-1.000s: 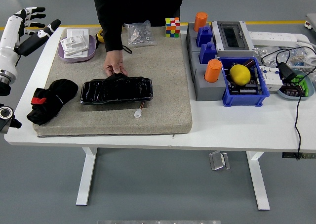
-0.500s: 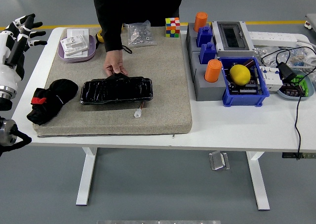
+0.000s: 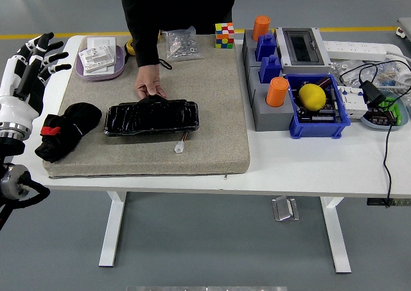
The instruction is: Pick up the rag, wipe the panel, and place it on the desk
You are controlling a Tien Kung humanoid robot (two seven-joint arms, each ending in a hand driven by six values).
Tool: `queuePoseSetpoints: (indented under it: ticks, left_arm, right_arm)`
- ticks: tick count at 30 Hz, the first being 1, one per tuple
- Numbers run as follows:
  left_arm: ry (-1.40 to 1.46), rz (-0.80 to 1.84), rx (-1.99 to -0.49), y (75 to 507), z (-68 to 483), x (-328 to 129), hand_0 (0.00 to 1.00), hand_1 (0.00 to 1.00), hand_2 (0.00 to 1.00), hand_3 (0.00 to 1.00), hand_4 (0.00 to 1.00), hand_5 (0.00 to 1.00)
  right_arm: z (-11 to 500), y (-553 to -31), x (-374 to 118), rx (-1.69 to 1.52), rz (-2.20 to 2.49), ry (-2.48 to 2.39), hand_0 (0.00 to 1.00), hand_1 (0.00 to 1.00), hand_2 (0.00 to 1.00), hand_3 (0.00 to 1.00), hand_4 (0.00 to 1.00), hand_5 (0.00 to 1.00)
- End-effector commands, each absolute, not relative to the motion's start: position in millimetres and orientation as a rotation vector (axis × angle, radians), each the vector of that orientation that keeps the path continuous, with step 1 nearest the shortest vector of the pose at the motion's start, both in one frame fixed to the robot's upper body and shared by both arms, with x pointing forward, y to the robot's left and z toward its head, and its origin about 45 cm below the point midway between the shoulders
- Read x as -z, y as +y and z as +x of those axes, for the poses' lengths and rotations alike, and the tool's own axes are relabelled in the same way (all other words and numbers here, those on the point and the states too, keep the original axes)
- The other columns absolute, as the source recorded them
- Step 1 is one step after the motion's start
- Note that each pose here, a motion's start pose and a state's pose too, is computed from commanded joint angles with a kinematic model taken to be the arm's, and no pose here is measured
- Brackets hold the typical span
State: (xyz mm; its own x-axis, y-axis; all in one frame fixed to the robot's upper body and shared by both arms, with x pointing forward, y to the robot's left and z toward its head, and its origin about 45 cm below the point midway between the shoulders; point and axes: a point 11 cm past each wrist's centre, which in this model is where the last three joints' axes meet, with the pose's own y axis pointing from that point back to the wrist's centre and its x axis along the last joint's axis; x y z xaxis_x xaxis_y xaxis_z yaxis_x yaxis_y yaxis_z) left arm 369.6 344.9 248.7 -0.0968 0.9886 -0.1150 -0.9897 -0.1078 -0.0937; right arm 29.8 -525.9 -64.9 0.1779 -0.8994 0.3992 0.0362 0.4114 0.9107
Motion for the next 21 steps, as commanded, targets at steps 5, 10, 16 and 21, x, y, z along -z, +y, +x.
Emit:
queuePoseSetpoints:
  ticks: [5, 10, 16, 21]
  left_arm:
    - [0.006, -0.163, -1.665, 343.3, 370.1, -248.9, 0.445, 0.593, 0.647, 0.639, 0.844, 0.552]
    - [0.012, -0.156, -1.664, 342.9, 369.6, -246.4, 0.445, 0.593, 0.647, 0.639, 0.844, 0.552]
    - [0.008, -0.162, -1.662, 342.9, 370.3, -248.9, 0.443, 0.592, 0.647, 0.634, 0.843, 0.549]
    - [0.004, -0.156, -1.661, 344.4, 371.6, -250.0, 0.445, 0.592, 0.647, 0.628, 0.842, 0.546]
  right_arm:
    - [30.5, -526.8, 64.3, 0.814, 0.922, -1.206, 0.725, 0.577, 0.666, 0.577, 0.998, 0.415]
    - [29.6, -525.5, 65.1, 0.818, 0.924, -1.208, 0.725, 0.577, 0.666, 0.577, 0.998, 0.415]
    - [27.8, -522.8, 66.8, 0.827, 0.926, -1.211, 0.726, 0.577, 0.666, 0.576, 0.998, 0.415]
    - [26.8, -519.4, 68.9, 0.837, 0.928, -1.219, 0.726, 0.577, 0.666, 0.576, 0.998, 0.416]
